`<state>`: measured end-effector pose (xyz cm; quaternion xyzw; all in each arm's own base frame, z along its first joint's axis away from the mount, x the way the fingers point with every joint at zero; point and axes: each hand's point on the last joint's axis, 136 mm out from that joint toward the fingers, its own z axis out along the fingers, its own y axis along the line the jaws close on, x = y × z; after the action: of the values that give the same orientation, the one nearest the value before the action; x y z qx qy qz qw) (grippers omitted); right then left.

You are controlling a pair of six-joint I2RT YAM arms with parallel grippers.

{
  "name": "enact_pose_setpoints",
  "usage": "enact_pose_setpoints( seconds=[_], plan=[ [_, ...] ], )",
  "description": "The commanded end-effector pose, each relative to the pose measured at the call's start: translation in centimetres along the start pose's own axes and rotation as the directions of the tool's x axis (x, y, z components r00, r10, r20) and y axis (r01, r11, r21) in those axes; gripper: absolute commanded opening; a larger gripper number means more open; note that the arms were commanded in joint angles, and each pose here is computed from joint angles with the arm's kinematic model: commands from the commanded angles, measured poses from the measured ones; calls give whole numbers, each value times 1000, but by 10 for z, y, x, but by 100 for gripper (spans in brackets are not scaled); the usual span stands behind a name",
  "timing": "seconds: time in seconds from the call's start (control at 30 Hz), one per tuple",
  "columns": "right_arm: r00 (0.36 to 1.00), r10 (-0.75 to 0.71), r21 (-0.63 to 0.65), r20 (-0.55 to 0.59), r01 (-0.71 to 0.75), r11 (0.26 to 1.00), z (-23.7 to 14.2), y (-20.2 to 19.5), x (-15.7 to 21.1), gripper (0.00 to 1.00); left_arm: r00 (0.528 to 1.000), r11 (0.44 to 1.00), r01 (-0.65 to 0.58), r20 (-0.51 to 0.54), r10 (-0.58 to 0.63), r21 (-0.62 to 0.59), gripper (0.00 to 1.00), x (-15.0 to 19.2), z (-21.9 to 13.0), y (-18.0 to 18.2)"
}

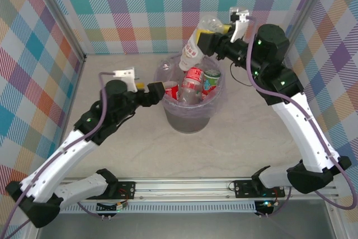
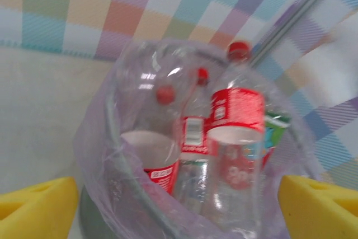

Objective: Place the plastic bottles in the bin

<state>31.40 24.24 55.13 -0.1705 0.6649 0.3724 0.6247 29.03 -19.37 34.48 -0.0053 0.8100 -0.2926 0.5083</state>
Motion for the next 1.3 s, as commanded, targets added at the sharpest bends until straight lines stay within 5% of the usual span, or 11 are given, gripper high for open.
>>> enact_pose_setpoints(
  seconds=[0.0,0.47,1.27],
  plan=[
    [996,-55,37,71,53,998,13,-10,-28,64,996,995,87,17,-86,-49,89,-1,10,10],
    [965,-50,36,-256,61,997,106,-48,50,64,993,991,76,-77,-85,-111,86,33,52,23],
    [838,-22,101,-546,92,991,122,-91,211,65,991,990,67,-108,-80,-122,82,46,77,27]
  ],
)
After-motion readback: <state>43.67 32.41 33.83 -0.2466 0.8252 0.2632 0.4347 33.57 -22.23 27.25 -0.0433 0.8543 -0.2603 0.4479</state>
